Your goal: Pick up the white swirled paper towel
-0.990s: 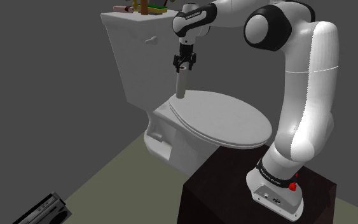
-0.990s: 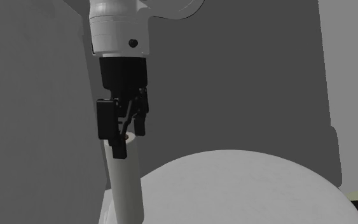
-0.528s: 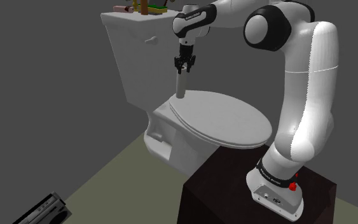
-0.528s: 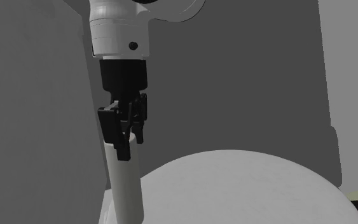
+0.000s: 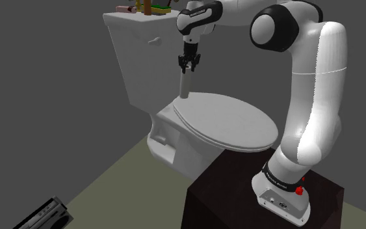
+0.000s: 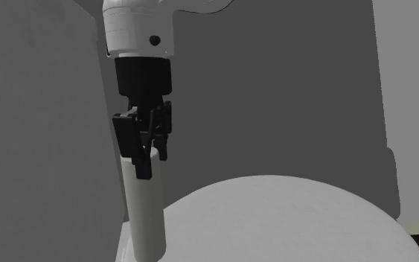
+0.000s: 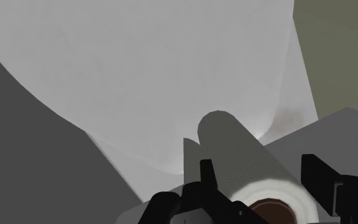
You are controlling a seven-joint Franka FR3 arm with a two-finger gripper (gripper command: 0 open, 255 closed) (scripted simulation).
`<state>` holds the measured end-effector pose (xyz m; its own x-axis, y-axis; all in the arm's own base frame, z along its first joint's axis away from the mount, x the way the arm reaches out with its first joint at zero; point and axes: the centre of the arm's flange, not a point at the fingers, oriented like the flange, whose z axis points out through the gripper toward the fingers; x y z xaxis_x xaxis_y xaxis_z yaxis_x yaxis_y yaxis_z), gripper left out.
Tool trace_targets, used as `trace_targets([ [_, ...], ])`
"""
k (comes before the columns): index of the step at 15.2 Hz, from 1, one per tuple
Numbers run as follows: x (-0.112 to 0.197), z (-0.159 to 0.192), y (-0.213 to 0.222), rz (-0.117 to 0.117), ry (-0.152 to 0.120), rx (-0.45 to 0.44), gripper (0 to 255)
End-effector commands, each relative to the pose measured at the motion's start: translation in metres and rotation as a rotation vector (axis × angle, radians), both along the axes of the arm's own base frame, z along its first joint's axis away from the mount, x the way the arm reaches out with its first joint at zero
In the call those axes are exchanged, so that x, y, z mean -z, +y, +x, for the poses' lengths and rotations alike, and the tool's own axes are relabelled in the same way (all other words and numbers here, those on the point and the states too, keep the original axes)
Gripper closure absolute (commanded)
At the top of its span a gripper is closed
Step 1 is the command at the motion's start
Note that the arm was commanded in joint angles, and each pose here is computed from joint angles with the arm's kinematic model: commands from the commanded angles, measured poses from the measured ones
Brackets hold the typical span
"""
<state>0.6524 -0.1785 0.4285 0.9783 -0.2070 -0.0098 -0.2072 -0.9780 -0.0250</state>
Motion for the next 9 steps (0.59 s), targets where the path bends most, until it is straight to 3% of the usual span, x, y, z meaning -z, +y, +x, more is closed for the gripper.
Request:
trace_targets([
  [1, -0.010, -0.001, 0.001, 0.000, 0.000, 0.000, 255],
  [9, -0.052, -0.001, 0.001, 0.000, 0.000, 0.000, 255],
])
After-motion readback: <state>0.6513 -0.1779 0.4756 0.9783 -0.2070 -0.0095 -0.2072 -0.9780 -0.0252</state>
